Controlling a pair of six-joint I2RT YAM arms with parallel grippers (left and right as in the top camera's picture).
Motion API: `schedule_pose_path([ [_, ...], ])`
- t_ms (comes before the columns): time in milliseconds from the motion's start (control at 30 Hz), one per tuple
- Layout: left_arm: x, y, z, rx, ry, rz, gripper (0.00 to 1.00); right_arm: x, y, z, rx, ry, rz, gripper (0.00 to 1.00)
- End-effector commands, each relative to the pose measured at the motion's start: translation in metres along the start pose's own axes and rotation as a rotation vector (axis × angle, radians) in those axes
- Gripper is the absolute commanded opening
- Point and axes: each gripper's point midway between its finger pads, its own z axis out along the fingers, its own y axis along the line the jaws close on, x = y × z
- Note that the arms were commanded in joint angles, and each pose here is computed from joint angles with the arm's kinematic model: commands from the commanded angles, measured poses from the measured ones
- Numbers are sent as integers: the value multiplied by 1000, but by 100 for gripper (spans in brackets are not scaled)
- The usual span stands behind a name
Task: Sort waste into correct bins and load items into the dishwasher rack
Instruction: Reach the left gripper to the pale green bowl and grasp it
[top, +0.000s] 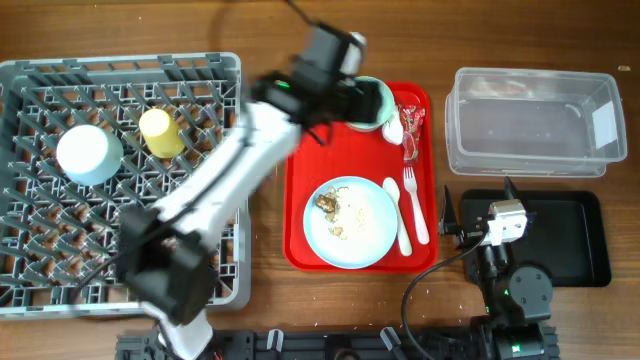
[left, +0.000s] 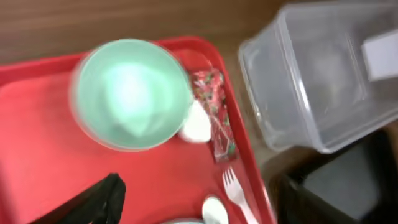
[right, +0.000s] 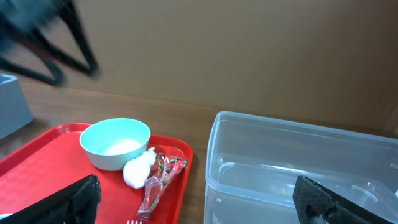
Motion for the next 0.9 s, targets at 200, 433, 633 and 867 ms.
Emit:
schedule_pose_path([
  [200,20,-25,112,-99,-70,457,56,-2,2,0,-9,-9,-10,100],
  [433,24,18,137,-191,-39,423,44,-2,2,0,-9,-9,-9,100],
  [633,19,32,137,-159,-36,303,42,-2,2,0,-9,-9,-9,100],
  [867,33,28,137,-123,23,300,33,-2,2,0,-9,-9,-10,100],
])
